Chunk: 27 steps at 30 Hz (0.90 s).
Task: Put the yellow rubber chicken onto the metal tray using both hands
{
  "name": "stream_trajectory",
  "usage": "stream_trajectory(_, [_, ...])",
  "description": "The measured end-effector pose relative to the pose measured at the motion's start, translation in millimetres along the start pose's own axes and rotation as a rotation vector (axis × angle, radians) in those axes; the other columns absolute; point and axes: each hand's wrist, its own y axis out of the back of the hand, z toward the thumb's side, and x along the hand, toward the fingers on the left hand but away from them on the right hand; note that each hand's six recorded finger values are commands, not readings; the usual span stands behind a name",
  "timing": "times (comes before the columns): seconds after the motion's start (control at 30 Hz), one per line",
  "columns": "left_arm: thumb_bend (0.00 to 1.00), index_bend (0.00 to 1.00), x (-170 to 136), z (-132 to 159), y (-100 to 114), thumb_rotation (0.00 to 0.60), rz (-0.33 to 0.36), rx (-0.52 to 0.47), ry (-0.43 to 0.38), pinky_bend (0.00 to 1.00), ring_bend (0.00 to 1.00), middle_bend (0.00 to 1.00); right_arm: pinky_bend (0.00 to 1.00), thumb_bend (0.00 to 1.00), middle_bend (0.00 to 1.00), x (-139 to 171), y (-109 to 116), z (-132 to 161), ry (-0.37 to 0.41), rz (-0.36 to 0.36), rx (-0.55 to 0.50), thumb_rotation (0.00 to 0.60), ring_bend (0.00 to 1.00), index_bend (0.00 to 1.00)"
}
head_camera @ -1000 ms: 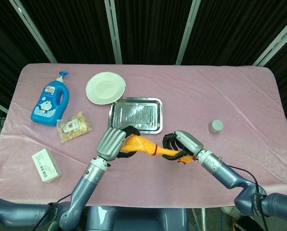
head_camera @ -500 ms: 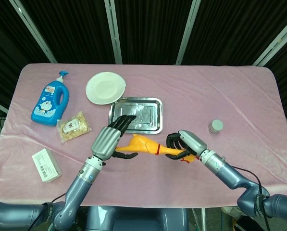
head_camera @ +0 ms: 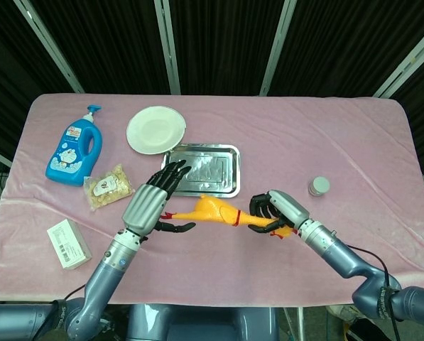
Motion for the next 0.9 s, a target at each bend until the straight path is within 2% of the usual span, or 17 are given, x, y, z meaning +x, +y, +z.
stream_trajectory(0.33, [0.00,0.00,-30.3,-28.3,29.3,0.464,0.038,0.021,0.045,0.14,0.00,0.00,0.91,0.53,0.73,-30.4,14.0,-9.6,-0.039,-0.047,-0.030,0.600,0.75,0.99])
stream_trajectory(0.57, [0.00,0.00,-57.0,-60.0,58.5,0.468,0.082,0.029,0.105,0.14,0.00,0.01,0.91,0.53,0.73,-76.3,25.0,-13.3,-0.083,-0.094,-0.030,0.600,0.75,0.99])
stream_trajectory(0.9, [0.00,0.00,-80.1,-101.4,81.5,0.469,0.112,0.060,0.190,0.14,0.00,0.01,0.91,0.53,0.73,-118.1,22.6,-16.1,-0.147,-0.104,-0.002,0.600,0.75,0.99])
